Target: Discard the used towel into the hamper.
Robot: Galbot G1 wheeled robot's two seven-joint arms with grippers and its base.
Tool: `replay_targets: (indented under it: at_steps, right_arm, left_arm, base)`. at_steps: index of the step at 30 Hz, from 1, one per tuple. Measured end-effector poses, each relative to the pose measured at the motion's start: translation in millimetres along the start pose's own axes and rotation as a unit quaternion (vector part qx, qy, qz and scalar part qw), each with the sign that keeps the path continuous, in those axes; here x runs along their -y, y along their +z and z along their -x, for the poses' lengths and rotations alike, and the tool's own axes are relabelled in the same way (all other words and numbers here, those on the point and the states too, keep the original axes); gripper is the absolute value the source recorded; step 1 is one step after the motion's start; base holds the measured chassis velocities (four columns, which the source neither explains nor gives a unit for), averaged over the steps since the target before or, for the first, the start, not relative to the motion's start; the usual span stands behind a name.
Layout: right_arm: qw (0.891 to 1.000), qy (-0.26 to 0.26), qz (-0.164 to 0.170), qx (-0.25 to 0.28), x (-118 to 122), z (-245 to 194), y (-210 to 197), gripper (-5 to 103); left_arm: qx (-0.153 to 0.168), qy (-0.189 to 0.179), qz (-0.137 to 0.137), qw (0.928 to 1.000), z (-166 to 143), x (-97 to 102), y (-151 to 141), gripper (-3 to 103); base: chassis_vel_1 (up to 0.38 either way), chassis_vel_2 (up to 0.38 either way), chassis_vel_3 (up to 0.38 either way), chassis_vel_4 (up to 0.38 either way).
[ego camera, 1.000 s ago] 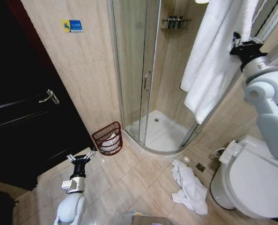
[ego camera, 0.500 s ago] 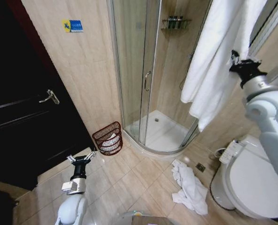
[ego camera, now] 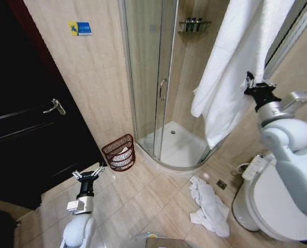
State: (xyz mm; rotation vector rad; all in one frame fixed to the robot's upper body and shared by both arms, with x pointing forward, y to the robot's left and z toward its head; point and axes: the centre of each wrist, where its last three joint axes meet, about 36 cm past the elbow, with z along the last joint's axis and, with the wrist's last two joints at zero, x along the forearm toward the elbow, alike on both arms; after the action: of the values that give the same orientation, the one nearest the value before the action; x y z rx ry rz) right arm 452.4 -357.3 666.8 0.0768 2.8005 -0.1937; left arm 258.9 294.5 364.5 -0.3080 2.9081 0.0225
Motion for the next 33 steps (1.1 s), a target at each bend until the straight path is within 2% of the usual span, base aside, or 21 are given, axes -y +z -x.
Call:
replay_targets:
  at_steps: [16,33]
  right_arm:
    - [0.999,-0.008,0.002,-0.039,-31.8,-41.0,55.4,5]
    - [0.999,-0.013,0.012,-0.047,-46.9,-62.9,75.5,5]
  left_arm:
    - [0.010,0.007,0.004,0.9999,3.7,-6.6,-1.9,100]
    - [0.014,0.012,0.005,0.9998,1.4,-8.3,1.8,100]
  base:
    - [0.000,0.000,0.000,0.000]
    - [0.000,0.000,0.000,0.000]
